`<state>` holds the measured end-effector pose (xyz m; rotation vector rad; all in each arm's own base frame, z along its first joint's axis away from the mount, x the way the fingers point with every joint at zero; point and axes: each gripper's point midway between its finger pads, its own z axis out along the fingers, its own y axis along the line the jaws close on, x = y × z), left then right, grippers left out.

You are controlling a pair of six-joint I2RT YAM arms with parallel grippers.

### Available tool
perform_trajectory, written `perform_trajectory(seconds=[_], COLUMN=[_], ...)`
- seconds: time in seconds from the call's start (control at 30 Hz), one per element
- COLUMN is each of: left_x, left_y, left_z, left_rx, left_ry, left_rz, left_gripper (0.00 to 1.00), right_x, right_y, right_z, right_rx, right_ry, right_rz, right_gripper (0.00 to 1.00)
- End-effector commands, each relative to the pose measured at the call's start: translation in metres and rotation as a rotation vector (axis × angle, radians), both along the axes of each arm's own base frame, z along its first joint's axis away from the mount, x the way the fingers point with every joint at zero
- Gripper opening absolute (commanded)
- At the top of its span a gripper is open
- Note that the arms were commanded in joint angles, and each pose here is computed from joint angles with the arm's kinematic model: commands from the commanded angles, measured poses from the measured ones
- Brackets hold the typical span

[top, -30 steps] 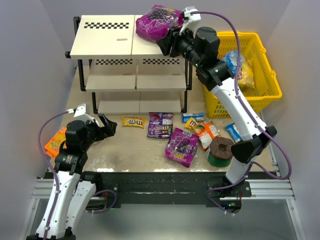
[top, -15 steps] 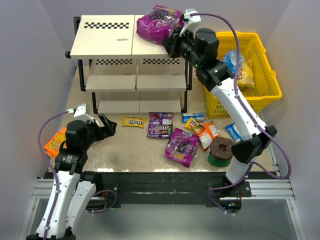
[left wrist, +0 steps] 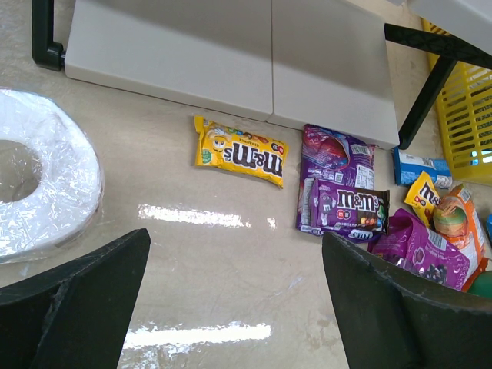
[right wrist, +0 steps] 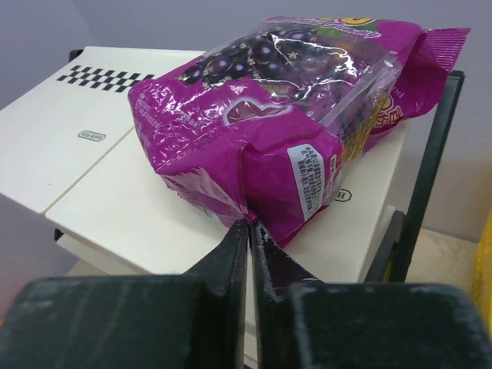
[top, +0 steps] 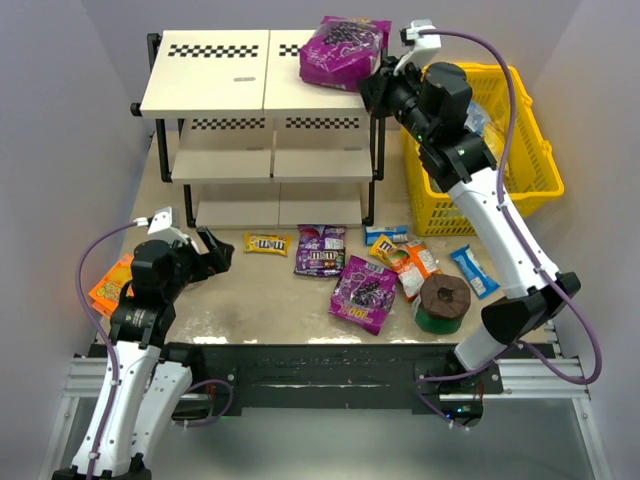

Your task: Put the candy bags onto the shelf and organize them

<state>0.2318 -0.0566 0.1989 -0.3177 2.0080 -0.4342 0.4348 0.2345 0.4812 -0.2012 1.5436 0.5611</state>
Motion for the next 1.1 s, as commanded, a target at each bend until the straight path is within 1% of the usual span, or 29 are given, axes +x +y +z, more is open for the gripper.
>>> perform_trajectory(seconds=[0.0,0.03,0.1,0.17,0.2,0.3,0.37,0.53,0.57,0.6,0.63,0.67,0.7,0.77,0.8,1.0,1.03,1.07], left_x=[0.004,0.004,0.004,0.004,0.004,0.004,0.004,0.003,0.003,0.003,0.003,0.003,0.003,0.003,0.003,0.002,0.002,0.002], left_y=[0.0,0.0,0.0,0.0,0.0,0.0,0.0,0.0,0.001,0.0,0.001,0.001,0.001,0.001,0.001,0.002,0.002,0.002], left_z=[0.008,0.008,0.008,0.009,0.009,0.009,0.009,0.01,0.01,0.01,0.01,0.01,0.01,0.011,0.01,0.011,0.011,0.011], left_rx=[-0.006,-0.006,-0.004,-0.006,-0.005,-0.005,-0.006,-0.005,-0.006,-0.006,-0.006,-0.006,-0.006,-0.006,-0.006,-0.007,-0.007,-0.007], left_ry=[-0.038,-0.038,-0.04,-0.041,-0.041,-0.041,-0.043,-0.046,-0.047,-0.049,-0.049,-0.049,-0.049,-0.052,-0.049,-0.053,-0.053,-0.052], left_rz=[0.002,0.002,0.003,0.002,0.004,0.004,0.004,0.005,0.008,0.007,0.008,0.008,0.008,0.012,0.012,0.015,0.014,0.015], left_gripper=[1.0,1.0,1.0,1.0,1.0,1.0,1.0,1.0,1.0,1.0,1.0,1.0,1.0,1.0,1.0,0.99,1.0,1.0], right_x=[-0.001,-0.003,-0.009,-0.022,-0.025,-0.031,-0.025,-0.002,-0.002,0.013,0.021,0.021,0.036,0.041,0.052,0.071,0.074,0.075], right_y=[-0.028,-0.029,-0.028,-0.028,-0.029,-0.039,-0.044,-0.044,-0.045,-0.04,-0.041,-0.041,-0.032,-0.032,-0.028,-0.023,-0.022,-0.016], right_z=[0.024,0.027,0.03,0.04,0.047,0.066,0.079,0.084,0.097,0.084,0.083,0.096,0.082,0.09,0.077,0.056,0.053,0.048], right_rx=[0.022,0.028,0.046,0.073,0.103,0.167,0.199,0.268,0.293,0.294,0.3,0.317,0.314,0.329,0.321,0.316,0.313,0.302], right_ry=[-0.063,-0.07,-0.079,-0.103,-0.111,-0.121,-0.127,-0.089,-0.105,-0.067,-0.06,-0.083,-0.051,-0.063,-0.036,-0.008,-0.007,-0.001], right_rz=[-0.111,-0.114,-0.098,-0.064,-0.063,-0.101,-0.142,-0.187,-0.187,-0.193,-0.197,-0.187,-0.17,-0.16,-0.161,-0.163,-0.16,-0.13], right_gripper=[0.5,0.62,0.78,0.87,0.93,0.98,0.98,0.97,0.96,0.95,0.94,0.91,0.89,0.86,0.85,0.79,0.77,0.73])
